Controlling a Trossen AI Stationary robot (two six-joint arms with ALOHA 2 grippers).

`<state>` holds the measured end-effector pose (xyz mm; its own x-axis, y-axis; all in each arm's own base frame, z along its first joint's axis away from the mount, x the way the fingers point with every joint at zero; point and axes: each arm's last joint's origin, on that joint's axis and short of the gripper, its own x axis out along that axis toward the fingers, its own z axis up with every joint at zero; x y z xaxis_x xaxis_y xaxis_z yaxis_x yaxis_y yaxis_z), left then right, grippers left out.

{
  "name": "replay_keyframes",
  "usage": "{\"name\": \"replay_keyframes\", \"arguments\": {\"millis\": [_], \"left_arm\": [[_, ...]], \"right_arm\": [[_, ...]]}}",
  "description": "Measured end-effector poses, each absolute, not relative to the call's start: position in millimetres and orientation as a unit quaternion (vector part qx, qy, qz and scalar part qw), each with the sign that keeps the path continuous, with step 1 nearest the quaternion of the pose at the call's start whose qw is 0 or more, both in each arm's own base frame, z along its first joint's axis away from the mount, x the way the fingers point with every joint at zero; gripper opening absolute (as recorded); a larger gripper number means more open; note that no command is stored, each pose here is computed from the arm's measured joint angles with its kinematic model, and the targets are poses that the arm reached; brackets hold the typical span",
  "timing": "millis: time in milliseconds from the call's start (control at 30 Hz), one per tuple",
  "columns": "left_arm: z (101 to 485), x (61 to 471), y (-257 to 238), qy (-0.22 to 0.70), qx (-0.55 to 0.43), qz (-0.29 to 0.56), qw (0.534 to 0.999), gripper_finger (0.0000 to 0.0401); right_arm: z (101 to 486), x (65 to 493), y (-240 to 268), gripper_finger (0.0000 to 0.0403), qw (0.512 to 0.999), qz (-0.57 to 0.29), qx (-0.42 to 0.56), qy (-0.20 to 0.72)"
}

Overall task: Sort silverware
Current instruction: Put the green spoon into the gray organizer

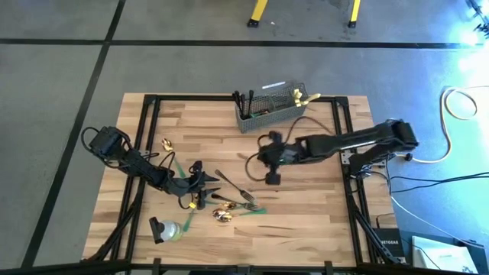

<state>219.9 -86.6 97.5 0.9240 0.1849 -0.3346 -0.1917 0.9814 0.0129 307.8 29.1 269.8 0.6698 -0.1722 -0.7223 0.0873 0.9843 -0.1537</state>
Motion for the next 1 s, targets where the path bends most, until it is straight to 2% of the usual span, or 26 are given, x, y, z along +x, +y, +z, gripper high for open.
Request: {"name": "replay_keyframes", "arguments": {"millis": [200, 300, 400, 567, 733, 833, 1000], "left_arm": [[98, 220, -86, 0.166, -0.01, 0.103, 0.981, 0.0141], [98, 220, -86, 0.166, -0.009, 0.103, 0.981, 0.0141], [98, 220, -86, 0.167, -0.009, 0.103, 0.981, 0.0141], [98, 220, -86, 0.167, -0.008, 0.103, 0.981, 0.0141], [98, 220, -86, 0.167, -0.008, 0.105, 0.98, 0.0141], [98, 220, -86, 0.168, -0.008, 0.105, 0.98, 0.0141], [97, 220, -86, 0.171, -0.005, 0.105, 0.98, 0.0141]], "right_arm": [[309, 275, 20, 0.0, 0.918, -0.152, -0.104, 0.35], [321, 265, 15, 0.0, 0.905, -0.197, -0.17, 0.336], [324, 263, 10, 0.0, 0.87, -0.211, -0.27, 0.354], [325, 263, -5, 0.0, 0.766, -0.239, -0.436, 0.407], [324, 262, -39, 0.0, 0.631, -0.239, -0.547, 0.495], [320, 260, -57, 0.0, 0.532, -0.223, -0.592, 0.564], [305, 253, -80, 0.0, 0.453, -0.145, -0.604, 0.639]]}}
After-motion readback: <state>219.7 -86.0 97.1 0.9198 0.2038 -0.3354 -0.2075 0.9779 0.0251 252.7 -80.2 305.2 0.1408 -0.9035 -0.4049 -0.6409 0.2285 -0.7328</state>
